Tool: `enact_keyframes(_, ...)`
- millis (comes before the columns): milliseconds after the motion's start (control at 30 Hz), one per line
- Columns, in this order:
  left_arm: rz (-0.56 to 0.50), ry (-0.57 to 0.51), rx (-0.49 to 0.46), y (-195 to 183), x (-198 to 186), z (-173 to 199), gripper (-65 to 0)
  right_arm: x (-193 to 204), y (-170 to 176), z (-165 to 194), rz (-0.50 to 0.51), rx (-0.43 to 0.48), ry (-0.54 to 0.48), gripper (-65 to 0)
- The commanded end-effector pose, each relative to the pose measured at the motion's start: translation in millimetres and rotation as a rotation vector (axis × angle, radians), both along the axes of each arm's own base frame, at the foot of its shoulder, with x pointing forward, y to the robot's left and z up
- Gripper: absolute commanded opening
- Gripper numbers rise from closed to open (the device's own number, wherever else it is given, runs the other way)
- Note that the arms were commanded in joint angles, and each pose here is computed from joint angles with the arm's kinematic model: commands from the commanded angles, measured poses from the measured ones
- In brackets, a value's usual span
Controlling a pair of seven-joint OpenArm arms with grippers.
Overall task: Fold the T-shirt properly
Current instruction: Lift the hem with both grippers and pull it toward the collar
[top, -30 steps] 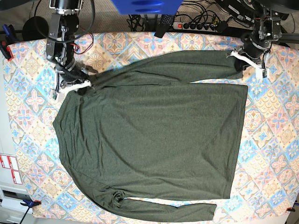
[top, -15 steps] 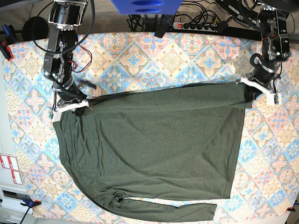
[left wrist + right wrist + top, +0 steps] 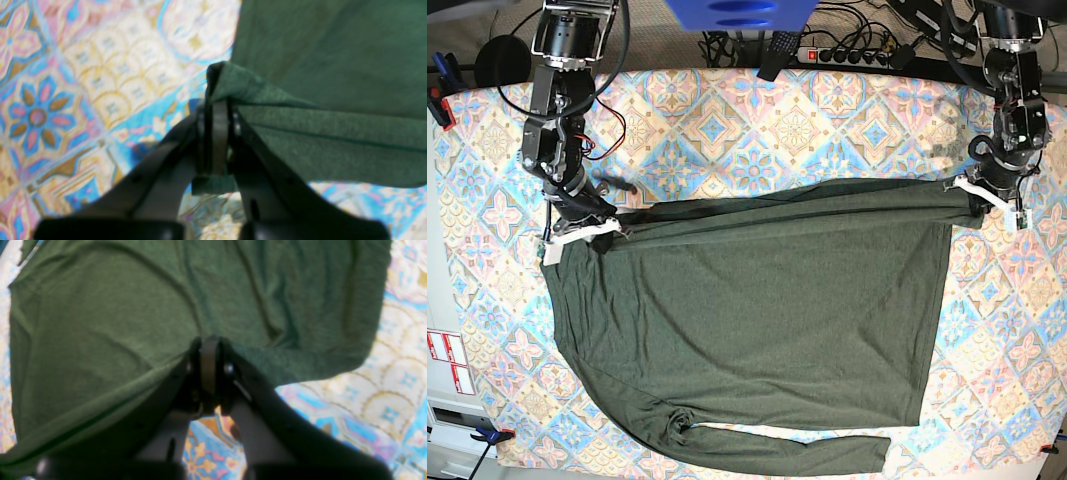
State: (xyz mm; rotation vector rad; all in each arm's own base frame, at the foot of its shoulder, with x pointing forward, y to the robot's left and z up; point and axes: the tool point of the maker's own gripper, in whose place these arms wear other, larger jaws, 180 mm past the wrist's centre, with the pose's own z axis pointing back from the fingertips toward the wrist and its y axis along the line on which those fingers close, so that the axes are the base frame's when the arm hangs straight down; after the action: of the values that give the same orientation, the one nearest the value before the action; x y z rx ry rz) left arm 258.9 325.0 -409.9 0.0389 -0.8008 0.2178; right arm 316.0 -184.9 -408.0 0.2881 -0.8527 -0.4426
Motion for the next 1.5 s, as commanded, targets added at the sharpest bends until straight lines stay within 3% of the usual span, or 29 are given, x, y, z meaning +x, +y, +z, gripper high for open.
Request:
enact_keyframes(0, 0.000, -0.053, 0.034, 8.8, 12.4, 16.1, -65.0, 9.6, -7.4, 13.7, -0.012, -0.023, -0.051, -64.8)
enact_keyframes(133, -0.002, -0.048, 0.047, 10.2, 11.7, 15.4, -64.4, 7.8, -6.8, 12.2, -0.010, -0.022, -0.047, -64.8)
enact_keyframes(233, -0.009, -0.034, 0.079, 13.3, 10.2, 14.2, -59.8, 6.7, -6.3, 11.2, -0.008, -0.022, -0.043, -64.8)
enact_keyframes(467, -0.008, -0.020, 0.082, 13.7, 6.6, 11.4, -41.7, 6.2, -5.1, 10.5, -0.005, -0.022, -0.042, -64.8)
enact_keyframes(667, -0.008, 0.009, 0.073, 12.4, -6.2, 3.5, -22.6, 5.6, -4.6, 10.0, -0.004, -0.022, -0.040, -64.8)
enact_keyframes(800, -0.009, 0.032, 0.065, 9.3, -14.8, -4.0, -13.9, 1.3, -4.6, 6.6, -0.004, -0.022, -0.029, -64.8)
enact_keyframes(900, -0.011, 0.061, 0.052, 5.7, -19.9, -14.9, -11.5, 0.1, -4.6, 5.6, -0.004, -0.022, -0.026, -64.8)
enact_keyframes(1467, -0.053, 0.108, -0.037, -36.2, 3.4, -50.2, -11.5, -6.4, -3.6, 3.2, -0.001, -0.021, -0.017, -64.8)
